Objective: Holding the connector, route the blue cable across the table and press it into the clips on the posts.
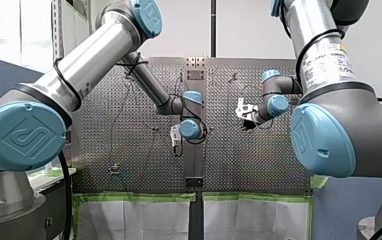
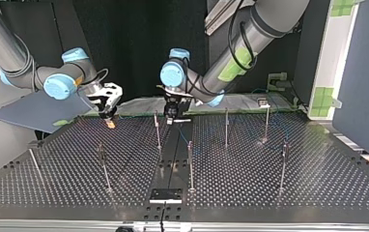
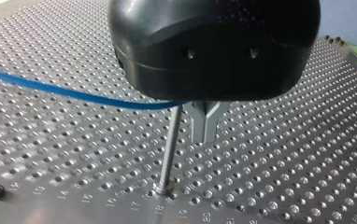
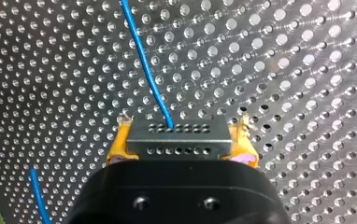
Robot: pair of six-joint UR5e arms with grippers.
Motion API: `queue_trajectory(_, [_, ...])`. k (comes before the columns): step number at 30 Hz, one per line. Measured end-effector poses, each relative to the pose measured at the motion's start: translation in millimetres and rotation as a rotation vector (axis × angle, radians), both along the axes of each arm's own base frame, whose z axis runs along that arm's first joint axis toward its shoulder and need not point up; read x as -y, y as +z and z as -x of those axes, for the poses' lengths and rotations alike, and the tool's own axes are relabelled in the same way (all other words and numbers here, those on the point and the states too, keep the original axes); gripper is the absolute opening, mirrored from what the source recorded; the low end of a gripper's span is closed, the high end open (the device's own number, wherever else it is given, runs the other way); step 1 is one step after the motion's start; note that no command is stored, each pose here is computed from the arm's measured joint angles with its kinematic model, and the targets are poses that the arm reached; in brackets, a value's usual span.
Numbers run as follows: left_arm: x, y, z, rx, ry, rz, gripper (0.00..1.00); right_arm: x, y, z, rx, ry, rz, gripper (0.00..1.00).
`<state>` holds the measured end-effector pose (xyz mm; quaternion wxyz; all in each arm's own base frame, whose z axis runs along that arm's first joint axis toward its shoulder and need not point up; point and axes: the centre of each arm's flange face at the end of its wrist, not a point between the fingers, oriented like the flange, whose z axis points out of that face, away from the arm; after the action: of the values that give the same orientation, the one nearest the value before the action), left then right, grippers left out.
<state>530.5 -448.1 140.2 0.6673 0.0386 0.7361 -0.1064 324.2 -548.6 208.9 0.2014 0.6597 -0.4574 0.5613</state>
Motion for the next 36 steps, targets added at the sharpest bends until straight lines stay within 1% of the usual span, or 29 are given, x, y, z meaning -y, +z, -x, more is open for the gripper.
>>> queue_trajectory(8, [-3.6, 7.7, -22.0, 0.018, 0.002, 0.017, 0.0, 5.7, 1.3, 6.3, 0.004, -0.013, 0.007, 0.0])
queue_trajectory(15, [-13.4, 14.8, -35.7, 0.023, 0.022, 0.019, 0.0, 14.0, 5.1, 14.4, 0.009, -0.027, 0.018, 0.0])
queue_trajectory(17, [-14.7, 14.7, -36.3, 0.018, 0.024, 0.016, 0.33, 15.2, 5.6, 15.7, 0.009, -0.029, 0.02, 0.0])
queue_trajectory(18, [-15.1, 14.4, -36.0, 0.014, 0.026, 0.014, 0.33, 15.8, 5.8, 16.5, 0.009, -0.03, 0.02, 0.0])
queue_trajectory(19, [-15.3, 14.0, -35.4, 0.01, 0.027, 0.011, 0.62, 16.1, 6.0, 17.0, 0.01, -0.03, 0.02, 0.0])
queue_trajectory(20, [-15.4, 13.6, -34.6, 0.006, 0.029, 0.007, 0.83, 16.5, 6.1, 17.4, 0.01, -0.031, 0.02, 0.0])
queue_trajectory(21, [-15.5, 13.3, -33.5, 0.0, 0.034, 0.002, 0.83, 16.8, 6.3, 18.0, 0.01, -0.031, 0.021, 0.0])
queue_trajectory(22, [-15.7, 13.4, -32.6, -0.004, 0.038, -0.002, 1.0, 16.9, 6.3, 18.2, 0.01, -0.031, 0.02, 0.0])
queue_trajectory(27, [-16.7, 12.3, -26.7, -0.029, 0.065, -0.031, 1.0, 16.6, 6.3, 18.2, 0.009, -0.03, 0.019, 0.0])
queue_trajectory(30, [-15.8, 18.1, -21.5, -0.037, 0.074, -0.054, 1.0, 16.5, 6.2, 18.1, 0.009, -0.028, 0.019, 0.0])
queue_trajectory(33, [-12.9, 29.7, -13.9, -0.039, 0.077, -0.07, 1.0, 16.3, 6.2, 18.1, 0.008, -0.027, 0.018, 0.0])
queue_trajectory(36, [-7.7, 41.8, -3.0, -0.043, 0.068, -0.083, 1.0, 16.6, 6.2, 18.7, 0.009, -0.028, 0.018, 0.0])
